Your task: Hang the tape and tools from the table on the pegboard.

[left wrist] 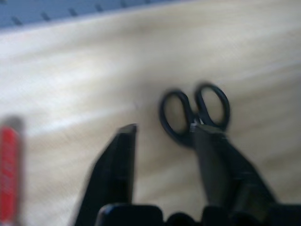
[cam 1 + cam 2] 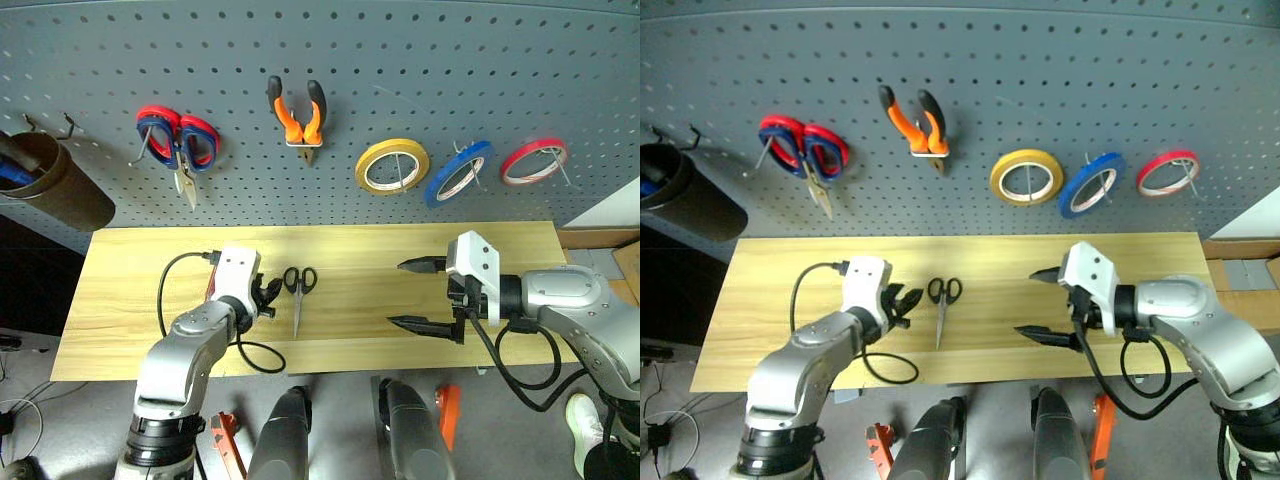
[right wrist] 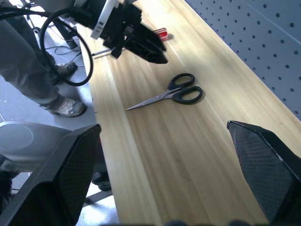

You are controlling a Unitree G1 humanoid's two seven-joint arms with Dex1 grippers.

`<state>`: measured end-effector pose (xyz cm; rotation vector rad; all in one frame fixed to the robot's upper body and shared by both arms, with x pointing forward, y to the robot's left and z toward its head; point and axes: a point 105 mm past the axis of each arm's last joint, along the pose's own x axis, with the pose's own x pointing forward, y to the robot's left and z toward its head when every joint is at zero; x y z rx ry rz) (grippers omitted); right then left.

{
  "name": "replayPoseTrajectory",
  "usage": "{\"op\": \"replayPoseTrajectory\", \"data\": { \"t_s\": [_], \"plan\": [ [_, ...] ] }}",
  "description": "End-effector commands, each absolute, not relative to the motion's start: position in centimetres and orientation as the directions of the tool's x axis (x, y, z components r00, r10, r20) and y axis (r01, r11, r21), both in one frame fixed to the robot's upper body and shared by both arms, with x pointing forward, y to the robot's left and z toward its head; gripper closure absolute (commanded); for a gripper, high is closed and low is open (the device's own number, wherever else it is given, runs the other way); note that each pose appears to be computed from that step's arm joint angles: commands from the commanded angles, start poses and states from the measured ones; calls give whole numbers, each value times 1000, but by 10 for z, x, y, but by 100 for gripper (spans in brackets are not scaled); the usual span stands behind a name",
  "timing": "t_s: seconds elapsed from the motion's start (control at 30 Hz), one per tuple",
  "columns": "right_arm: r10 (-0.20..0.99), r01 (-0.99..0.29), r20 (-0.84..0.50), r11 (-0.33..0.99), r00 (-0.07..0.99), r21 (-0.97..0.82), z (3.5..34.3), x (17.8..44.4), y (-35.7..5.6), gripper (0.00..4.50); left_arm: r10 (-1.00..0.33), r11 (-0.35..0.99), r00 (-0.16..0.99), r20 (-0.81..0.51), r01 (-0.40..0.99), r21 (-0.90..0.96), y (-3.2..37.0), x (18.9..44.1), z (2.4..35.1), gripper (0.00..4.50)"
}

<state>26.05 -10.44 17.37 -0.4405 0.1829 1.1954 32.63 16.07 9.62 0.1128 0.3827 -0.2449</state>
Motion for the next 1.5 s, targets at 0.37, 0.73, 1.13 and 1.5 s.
{"op": "replayPoseTrajectory", "data": {
  "t_s": [0.37,0.73,1.13,1.5],
  "plan": [
    [864,-923,-351,280,362,-263,185,260,-107,0,-162,983,811,-561,179,-26,129,318,76,143],
    [883,-930,-332,244,330,-275,182,252,-98,0,-145,985,724,-674,172,-27,131,307,55,143],
    [904,-911,-312,165,293,-377,174,242,-87,0,-120,991,693,-711,120,-51,136,309,41,143],
    [905,-921,-312,176,290,-347,174,243,-88,0,-129,990,700,-702,127,-55,126,327,41,143]
  ]
}}
